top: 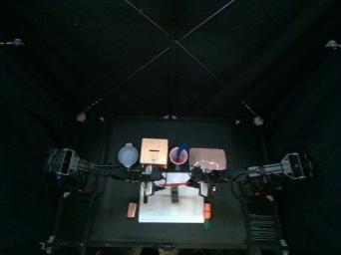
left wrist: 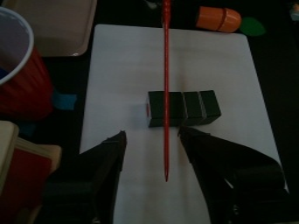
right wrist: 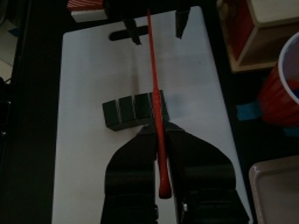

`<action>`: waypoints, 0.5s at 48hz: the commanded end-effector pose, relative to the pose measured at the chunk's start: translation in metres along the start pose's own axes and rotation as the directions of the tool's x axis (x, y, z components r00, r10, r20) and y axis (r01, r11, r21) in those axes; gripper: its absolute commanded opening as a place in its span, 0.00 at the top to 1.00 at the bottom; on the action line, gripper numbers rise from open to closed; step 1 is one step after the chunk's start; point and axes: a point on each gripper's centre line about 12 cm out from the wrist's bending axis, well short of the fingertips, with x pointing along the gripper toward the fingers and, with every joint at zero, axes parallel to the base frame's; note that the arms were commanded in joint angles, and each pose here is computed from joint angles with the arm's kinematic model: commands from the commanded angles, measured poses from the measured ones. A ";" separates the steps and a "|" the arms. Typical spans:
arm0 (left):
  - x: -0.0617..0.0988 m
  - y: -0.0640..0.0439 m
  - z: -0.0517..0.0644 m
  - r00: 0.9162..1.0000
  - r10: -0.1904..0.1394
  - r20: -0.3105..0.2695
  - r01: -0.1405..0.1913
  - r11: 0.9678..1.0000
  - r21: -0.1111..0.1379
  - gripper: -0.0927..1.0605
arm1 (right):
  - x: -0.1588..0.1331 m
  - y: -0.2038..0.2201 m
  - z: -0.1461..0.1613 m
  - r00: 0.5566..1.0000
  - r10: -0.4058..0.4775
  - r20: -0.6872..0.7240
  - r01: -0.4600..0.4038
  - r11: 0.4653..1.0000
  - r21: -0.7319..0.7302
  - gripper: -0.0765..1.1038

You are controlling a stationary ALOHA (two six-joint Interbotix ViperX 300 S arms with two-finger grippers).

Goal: Place sushi on board then cut the sushi with the knife then place the pieces on the plate
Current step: Grasp knife edge with left hand

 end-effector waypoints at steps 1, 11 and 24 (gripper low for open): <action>-0.002 0.000 0.012 1.000 -0.001 0.029 0.001 1.000 -0.010 0.25 | -0.003 0.003 0.012 0.999 0.009 0.037 -0.009 1.000 -0.002 0.67; -0.002 -0.001 0.011 1.000 -0.001 0.021 0.001 1.000 -0.012 0.37 | -0.003 0.003 0.011 0.999 0.009 0.037 -0.009 1.000 -0.002 0.68; 0.001 -0.005 0.008 1.000 -0.010 0.008 0.010 1.000 -0.012 0.50 | 0.000 0.005 0.005 1.000 0.013 0.014 -0.014 1.000 0.004 0.68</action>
